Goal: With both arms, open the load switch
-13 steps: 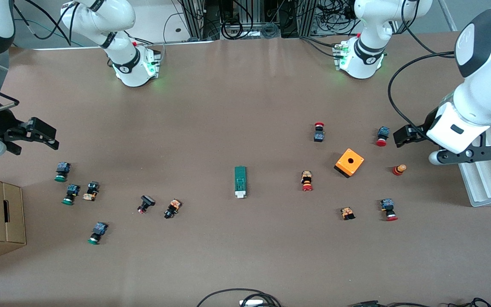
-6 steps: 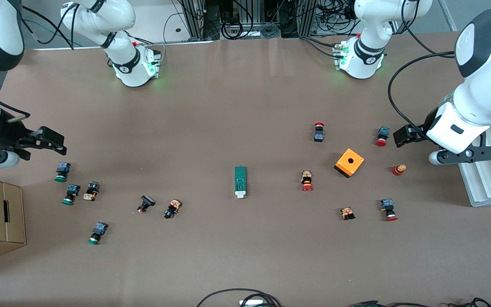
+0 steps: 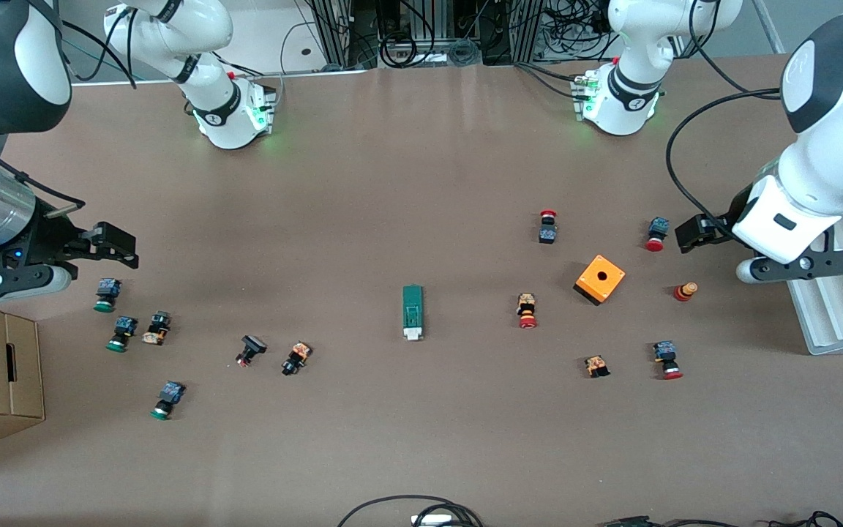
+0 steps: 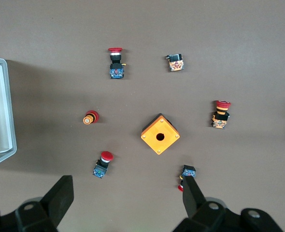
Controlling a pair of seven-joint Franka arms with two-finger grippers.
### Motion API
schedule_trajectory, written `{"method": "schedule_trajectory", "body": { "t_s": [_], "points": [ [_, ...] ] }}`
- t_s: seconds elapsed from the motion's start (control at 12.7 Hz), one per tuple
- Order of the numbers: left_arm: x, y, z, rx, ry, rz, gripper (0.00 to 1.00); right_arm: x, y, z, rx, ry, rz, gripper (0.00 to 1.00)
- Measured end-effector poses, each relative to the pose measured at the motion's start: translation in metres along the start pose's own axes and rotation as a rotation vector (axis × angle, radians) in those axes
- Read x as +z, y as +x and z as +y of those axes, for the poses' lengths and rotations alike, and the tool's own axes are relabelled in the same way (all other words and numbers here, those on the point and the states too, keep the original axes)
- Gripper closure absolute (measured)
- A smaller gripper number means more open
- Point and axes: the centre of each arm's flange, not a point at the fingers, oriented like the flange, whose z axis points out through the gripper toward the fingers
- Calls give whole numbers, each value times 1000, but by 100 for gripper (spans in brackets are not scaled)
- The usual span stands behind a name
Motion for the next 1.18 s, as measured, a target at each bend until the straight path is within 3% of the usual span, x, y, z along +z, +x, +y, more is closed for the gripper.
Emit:
{"method": "schedule_trajectory", "body": {
  "t_s": [0.55, 0.87, 1.18],
  "points": [
    [0, 0, 0, 0, 0, 0, 0, 7, 4, -7, -12, 1, -9, 0],
    [0, 0, 0, 0, 0, 0, 0, 21, 10, -22, -18, 71, -24, 0],
    [0, 0, 0, 0, 0, 0, 0, 34, 17, -37, -21, 75, -33, 0]
  ]
}}
